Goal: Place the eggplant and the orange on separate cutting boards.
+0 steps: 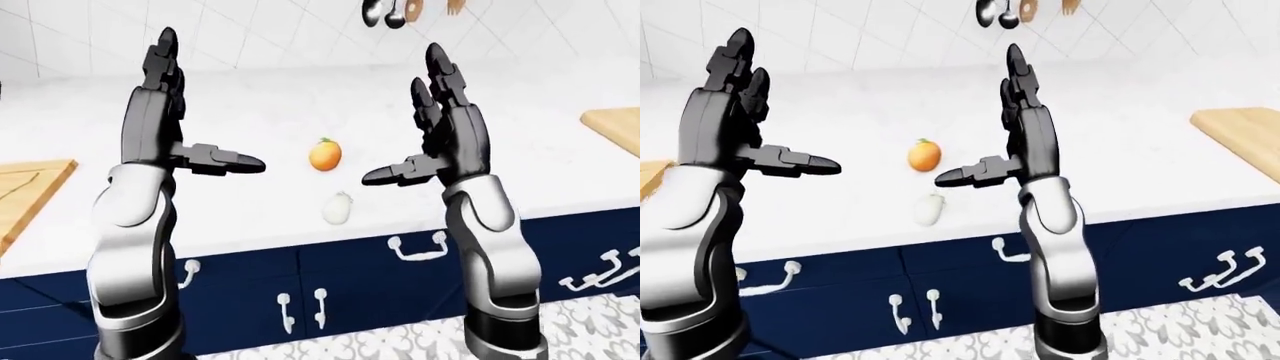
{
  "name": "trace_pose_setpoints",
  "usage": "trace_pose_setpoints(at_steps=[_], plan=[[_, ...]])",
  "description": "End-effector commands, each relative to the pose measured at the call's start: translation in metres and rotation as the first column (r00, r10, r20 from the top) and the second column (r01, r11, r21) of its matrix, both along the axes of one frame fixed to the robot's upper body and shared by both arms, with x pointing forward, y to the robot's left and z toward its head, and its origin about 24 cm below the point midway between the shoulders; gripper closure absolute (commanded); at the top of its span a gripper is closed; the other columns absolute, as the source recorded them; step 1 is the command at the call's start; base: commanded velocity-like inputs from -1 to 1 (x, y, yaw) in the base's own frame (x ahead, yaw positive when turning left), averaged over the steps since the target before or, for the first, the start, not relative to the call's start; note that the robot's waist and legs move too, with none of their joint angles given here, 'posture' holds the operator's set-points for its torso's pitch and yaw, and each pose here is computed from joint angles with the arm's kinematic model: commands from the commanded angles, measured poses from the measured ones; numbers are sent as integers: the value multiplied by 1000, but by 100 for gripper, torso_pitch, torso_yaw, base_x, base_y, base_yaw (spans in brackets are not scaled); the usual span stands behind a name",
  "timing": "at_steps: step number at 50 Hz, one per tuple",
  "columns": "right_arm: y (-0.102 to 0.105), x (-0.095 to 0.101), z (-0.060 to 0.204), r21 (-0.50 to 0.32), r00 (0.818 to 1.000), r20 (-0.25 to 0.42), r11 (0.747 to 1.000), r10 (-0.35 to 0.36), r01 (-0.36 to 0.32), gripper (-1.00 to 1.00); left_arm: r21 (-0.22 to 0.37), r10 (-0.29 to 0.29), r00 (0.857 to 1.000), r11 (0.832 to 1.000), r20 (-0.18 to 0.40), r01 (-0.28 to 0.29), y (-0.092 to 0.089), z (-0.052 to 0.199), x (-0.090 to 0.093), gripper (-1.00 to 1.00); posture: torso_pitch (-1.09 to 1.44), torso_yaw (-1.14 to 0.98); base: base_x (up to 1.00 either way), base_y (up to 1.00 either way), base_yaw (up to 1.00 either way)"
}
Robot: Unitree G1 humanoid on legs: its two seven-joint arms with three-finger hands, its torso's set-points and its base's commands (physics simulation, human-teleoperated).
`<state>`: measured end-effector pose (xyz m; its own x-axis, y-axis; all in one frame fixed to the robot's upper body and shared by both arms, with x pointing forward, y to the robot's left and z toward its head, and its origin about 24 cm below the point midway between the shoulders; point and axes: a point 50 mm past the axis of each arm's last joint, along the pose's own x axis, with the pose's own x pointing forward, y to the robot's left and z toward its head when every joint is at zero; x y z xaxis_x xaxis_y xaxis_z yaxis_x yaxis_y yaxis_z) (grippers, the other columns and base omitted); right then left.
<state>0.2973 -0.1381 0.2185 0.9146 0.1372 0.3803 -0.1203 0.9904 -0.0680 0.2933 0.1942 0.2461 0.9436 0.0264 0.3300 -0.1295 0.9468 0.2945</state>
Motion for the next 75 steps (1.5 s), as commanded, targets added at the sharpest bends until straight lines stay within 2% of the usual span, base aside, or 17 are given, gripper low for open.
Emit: trace_pose_setpoints(at_steps=[1,16,27,30,31,34,40,47,52,55,61,63,66,67,71,74,75], plan=[[-1,-3,19,-2,997,79,1000,-12,12,-100,14,-11,997,1000,77,10,-2,15,-5,-100,0,0,0,0,0],[2,-6,12,-11,996,85,1000,17,-16,-100,15,-9,997,1000,76,8,-2,12,-5,-100,0,0,0,0,25],[2,-6,8,-15,996,83,1000,8,-7,-100,12,-5,997,1000,75,4,0,9,-7,-100,0,0,0,0,39],[1,-7,16,-4,996,83,1000,11,-11,-100,11,-5,997,1000,74,4,0,8,-7,-100,0,0,0,0,29],[1,-6,10,-10,996,84,1000,7,-7,-100,13,-5,997,1000,74,4,0,8,-7,-100,0,0,0,0,26],[3,-7,7,-20,997,77,1000,25,-24,-100,14,-5,997,1000,74,4,0,9,-6,-100,0,0,0,0,8],[-1,-7,13,3,999,49,1000,4,-5,-100,12,-4,997,1000,78,3,1,12,-5,-100,0,0,0,0,0],[-7,-19,15,-155,998,67,988,2,9,-100,9,-5,997,1000,76,4,2,8,-5,-100,0,0,0,0,0],[-12,-28,25,-203,997,80,979,-4,20,-100,9,0,997,1000,74,-1,4,5,-6,-100,0,0,0,0,0],[-13,-35,38,-259,995,96,966,26,0,-100,9,0,997,1000,73,-1,4,5,-6,-100,0,0,0,0,0],[-17,-46,62,-408,986,136,913,91,-28,-100,8,-3,998,1000,69,2,3,2,-5,-100,0,0,0,0,0],[-11,-53,67,-505,974,137,859,180,-88,-100,10,-5,998,1000,68,5,3,3,-5,-100,0,0,0,0,0],[-9,-65,79,-584,958,136,802,252,-128,-100,9,-3,998,1000,68,2,3,2,-5,-100,0,0,0,0,0],[-8,-66,79,-590,956,137,796,260,-132,-100,8,-3,998,1000,69,3,3,3,-5,-100,0,0,0,0,0],[9,-59,81,-692,931,90,695,354,-197,-100,6,-1,997,1000,74,1,4,5,-6,-100,0,0,0,0,0],[18,-53,83,-731,923,57,645,380,-221,-100,8,-2,997,1000,76,2,4,6,-7,-100,0,0,0,0,0],[21,-52,83,-756,917,52,615,395,-223,-100,10,-3,997,1000,76,3,4,7,-7,-100,0,0,0,0,0]])
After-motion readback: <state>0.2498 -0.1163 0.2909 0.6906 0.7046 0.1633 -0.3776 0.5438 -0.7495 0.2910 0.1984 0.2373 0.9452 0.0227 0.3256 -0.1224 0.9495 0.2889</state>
